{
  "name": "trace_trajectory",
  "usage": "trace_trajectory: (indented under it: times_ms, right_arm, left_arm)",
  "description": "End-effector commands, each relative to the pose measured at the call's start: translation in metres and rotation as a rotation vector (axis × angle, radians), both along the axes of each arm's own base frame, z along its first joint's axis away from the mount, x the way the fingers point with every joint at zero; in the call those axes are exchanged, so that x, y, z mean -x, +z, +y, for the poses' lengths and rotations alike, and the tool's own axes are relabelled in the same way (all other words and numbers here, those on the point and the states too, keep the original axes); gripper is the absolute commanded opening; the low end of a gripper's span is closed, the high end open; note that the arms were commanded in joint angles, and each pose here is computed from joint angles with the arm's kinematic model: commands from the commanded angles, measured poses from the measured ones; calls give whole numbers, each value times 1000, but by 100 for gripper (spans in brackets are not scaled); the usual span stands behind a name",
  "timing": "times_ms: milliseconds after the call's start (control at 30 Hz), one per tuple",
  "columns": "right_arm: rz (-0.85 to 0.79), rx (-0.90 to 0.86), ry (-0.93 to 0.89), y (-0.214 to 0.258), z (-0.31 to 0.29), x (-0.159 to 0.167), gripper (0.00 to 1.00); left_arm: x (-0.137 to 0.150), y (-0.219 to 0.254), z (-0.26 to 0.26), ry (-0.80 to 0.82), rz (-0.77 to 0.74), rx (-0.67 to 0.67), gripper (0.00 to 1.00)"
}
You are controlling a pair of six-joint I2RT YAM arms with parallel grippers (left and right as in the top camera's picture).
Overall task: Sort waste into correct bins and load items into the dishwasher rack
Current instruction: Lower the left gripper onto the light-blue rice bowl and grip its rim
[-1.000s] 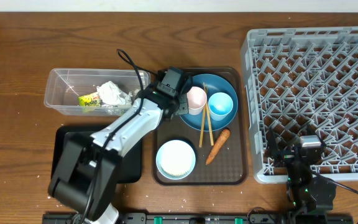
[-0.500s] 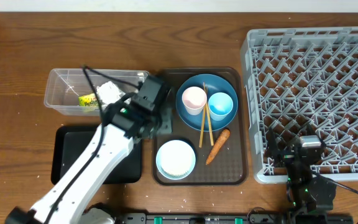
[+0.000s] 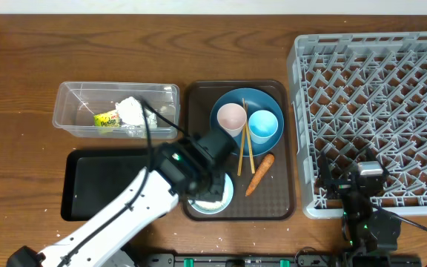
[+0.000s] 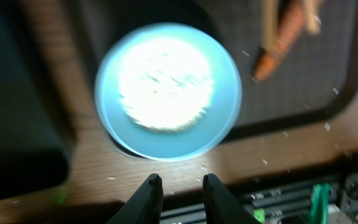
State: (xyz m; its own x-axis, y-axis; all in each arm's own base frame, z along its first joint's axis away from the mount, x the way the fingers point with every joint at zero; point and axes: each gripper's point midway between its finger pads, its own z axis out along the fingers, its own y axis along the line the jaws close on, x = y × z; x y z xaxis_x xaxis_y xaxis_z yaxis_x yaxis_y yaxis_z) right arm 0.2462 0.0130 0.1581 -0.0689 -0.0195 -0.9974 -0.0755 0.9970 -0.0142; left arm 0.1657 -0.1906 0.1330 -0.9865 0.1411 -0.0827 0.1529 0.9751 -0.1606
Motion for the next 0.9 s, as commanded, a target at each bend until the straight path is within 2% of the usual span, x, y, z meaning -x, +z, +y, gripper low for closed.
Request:
trace_trajectory:
  times_ms: [0,167,433,867]
  right_arm:
    - [2,4,-9,-1,-2,0,99]
    - [2,4,-9,-1,-2,0,99]
    - [2,4,-9,-1,-2,0,99]
    - [2,4,-9,-1,-2,0,99]
  left_arm:
    - [7,-1,-4,31,-21,-30,25]
    - [11,-1,-7,11,-74,-69,25]
    - [12,-2,-20,-23,-91,-48,25]
    - [12,-28,-22,-9,-29,-127,25]
